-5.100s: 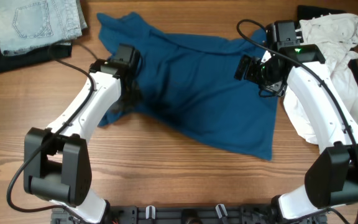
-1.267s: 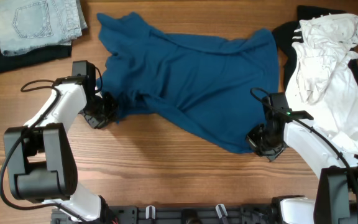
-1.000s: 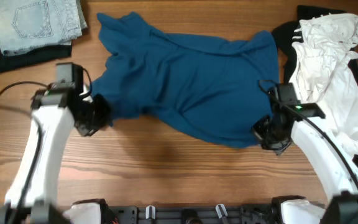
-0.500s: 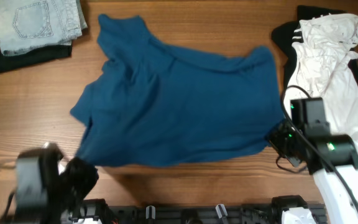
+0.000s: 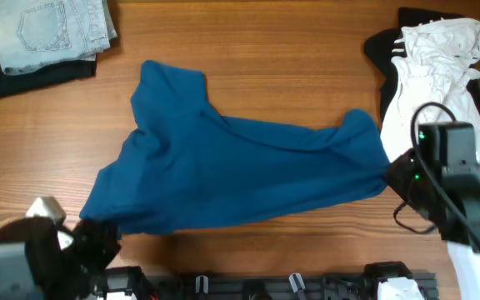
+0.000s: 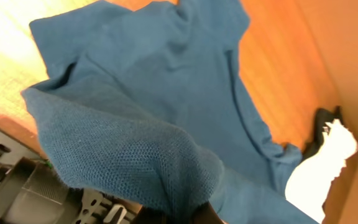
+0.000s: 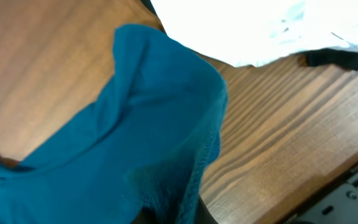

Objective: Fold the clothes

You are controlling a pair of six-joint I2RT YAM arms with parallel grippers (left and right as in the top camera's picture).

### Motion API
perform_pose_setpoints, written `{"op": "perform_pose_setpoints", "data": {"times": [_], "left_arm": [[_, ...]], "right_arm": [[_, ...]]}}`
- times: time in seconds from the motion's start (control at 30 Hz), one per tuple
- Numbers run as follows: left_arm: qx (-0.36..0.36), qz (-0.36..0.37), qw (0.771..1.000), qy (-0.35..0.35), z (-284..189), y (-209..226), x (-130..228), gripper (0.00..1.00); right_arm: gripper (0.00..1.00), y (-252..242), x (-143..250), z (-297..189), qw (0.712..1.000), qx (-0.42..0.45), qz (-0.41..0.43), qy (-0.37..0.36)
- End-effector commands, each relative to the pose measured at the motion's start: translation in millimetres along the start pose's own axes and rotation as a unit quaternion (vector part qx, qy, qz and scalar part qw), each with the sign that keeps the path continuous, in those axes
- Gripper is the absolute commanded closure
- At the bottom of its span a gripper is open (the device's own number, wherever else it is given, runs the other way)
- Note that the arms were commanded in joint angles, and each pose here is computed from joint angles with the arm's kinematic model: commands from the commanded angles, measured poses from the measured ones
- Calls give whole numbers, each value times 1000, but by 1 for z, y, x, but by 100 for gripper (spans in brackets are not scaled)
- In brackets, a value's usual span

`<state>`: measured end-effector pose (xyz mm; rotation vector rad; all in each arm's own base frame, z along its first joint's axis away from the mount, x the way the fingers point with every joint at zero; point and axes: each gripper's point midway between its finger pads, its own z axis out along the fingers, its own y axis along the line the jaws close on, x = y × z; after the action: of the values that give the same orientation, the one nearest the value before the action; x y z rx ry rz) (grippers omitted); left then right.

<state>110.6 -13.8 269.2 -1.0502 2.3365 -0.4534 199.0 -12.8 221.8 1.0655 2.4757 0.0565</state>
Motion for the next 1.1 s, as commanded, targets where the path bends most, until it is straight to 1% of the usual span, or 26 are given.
{"op": "perform_pose_setpoints", "data": {"times": [0.0,0.2,0.27,0.37,0.5,0.63,0.7,0.83,0.9,1.07], "left_arm": [[-50,1,999,13,15,2,-12,96],[-115,-7,991,74,40,4,-16,96],[-138,2,986,99,47,6,-15,96],[-199,3,971,132,56,19,-14,96],[-230,10,960,162,69,27,-10,96],[-267,3,943,200,84,44,3,96],[-273,0,940,205,95,49,6,96],[-266,-1,943,199,114,49,3,96],[-262,0,945,195,123,45,-2,96],[-250,2,951,181,158,33,-20,96]], "right_arm": [[96,-2,-2,16,999,42,-17,17],[96,3,2,36,996,70,-25,54],[96,3,3,41,995,79,-27,61],[96,2,5,46,993,88,-29,68],[96,-10,17,52,989,111,-29,88],[96,-20,29,66,986,130,-19,102],[96,-21,32,73,986,131,-12,101],[94,-21,33,80,987,129,-12,100],[92,-19,32,82,987,127,-11,101],[93,-6,25,101,987,125,-13,97]]}}
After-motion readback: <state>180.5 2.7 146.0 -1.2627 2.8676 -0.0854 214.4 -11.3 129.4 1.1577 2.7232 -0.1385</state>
